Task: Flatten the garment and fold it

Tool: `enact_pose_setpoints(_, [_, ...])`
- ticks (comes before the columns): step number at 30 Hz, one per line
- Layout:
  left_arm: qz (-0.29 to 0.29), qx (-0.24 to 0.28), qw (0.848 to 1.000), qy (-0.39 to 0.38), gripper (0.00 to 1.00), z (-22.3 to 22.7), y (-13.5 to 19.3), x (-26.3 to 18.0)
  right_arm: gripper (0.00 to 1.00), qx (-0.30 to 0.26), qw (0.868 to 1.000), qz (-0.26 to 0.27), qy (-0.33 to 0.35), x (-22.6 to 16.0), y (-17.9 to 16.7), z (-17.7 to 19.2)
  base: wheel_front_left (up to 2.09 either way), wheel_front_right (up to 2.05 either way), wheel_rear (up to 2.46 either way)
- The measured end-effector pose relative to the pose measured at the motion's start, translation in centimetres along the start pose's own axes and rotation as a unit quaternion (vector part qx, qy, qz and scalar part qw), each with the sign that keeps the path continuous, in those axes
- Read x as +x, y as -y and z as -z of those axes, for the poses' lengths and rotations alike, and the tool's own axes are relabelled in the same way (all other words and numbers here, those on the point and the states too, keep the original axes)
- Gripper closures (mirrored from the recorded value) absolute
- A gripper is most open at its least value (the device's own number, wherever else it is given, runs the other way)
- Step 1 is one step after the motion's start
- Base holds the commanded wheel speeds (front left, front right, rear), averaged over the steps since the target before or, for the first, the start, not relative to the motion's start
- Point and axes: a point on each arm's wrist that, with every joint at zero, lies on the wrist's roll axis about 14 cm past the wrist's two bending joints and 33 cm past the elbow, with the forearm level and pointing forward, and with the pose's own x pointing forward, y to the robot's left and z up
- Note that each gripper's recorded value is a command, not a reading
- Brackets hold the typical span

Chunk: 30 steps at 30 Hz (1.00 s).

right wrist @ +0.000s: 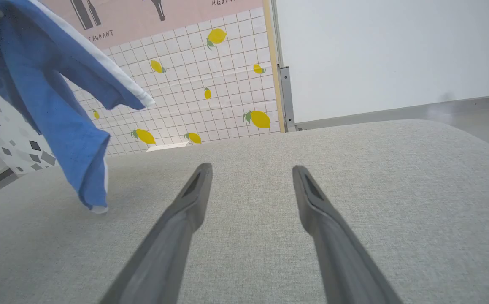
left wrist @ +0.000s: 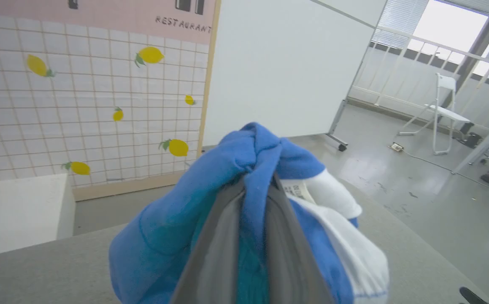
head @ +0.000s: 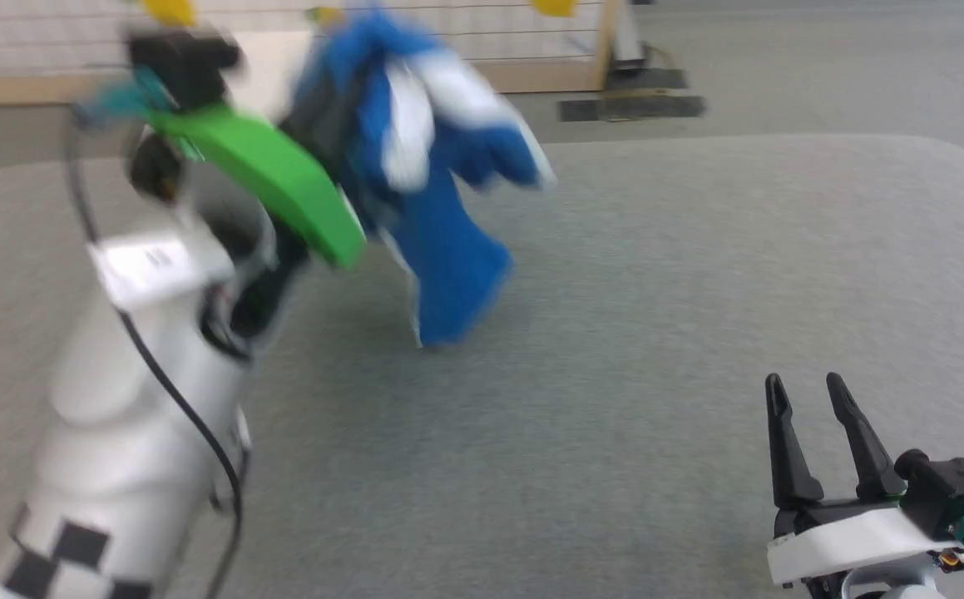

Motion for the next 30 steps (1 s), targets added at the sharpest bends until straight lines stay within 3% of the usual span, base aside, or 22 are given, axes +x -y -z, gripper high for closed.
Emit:
enact_pose_setpoints(5, [0.034,-0.053,0.986,-0.154,1.0,11.0,3.3,-1.5,0.0,-0.002,0.999,0.038,0.005,-1.7,2.3,-0.4,0.0,0.0,0.0])
enact_pose_setpoints(8, [0.05,-0.054,0.953,-0.294,1.0,18.8,4.6,-5.2,0.0,-0.004,0.999,0.053,0.003,-2.2,3.1,-0.4,0.0,0.0,0.0])
enact_pose_setpoints(11, [0.063,-0.041,0.906,-0.416,1.0,24.6,5.2,-9.8,0.0,-0.004,0.998,0.058,-0.003,-2.2,3.5,0.0,0.0,0.0,0.0])
enact_pose_setpoints(13, [0.065,-0.041,0.887,-0.456,1.0,26.2,5.3,-11.7,0.0,-0.004,0.998,0.055,-0.007,-2.0,3.3,0.2,0.0,0.0,0.0])
enact_pose_setpoints(15, [0.062,-0.044,0.878,-0.472,0.98,26.6,5.2,-12.6,0.0,-0.003,0.999,0.049,-0.009,-1.7,2.9,0.4,0.0,0.0,0.0])
enact_pose_setpoints(16, [0.058,-0.05,0.878,-0.472,0.59,26.5,5.1,-12.7,0.0,-0.002,0.999,0.046,-0.009,-1.6,2.8,0.4,0.0,0.0,0.0])
enact_pose_setpoints(17, [0.053,-0.058,0.879,-0.471,0.0,26.3,4.9,-12.7,0.0,-0.001,0.999,0.042,-0.01,-1.5,2.5,0.5,0.0,0.0,0.0])
enact_pose_setpoints(21, [0.026,-0.127,0.896,-0.425,0.0,23.9,4.5,-11.7,0.0,0.001,1.0,0.029,-0.007,-1.1,1.7,0.4,0.0,0.0,0.0])
enact_pose_setpoints(25, [-0.001,-0.171,0.936,-0.307,0.0,18.3,3.2,-9.0,0.0,0.001,1.0,0.016,-0.002,-0.8,0.9,0.1,0.0,0.0,0.0])
enact_pose_setpoints(28, [-0.049,-0.173,0.966,-0.184,0.0,13.2,0.2,-8.2,0.0,0.002,1.0,0.006,-0.001,-0.6,0.4,0.1,0.0,0.0,0.0])
enact_pose_setpoints(30, [-0.084,-0.157,0.977,-0.118,0.0,10.9,-1.8,-8.7,0.0,0.001,1.0,0.0,-0.001,-0.5,0.0,0.1,0.0,0.0,0.0])
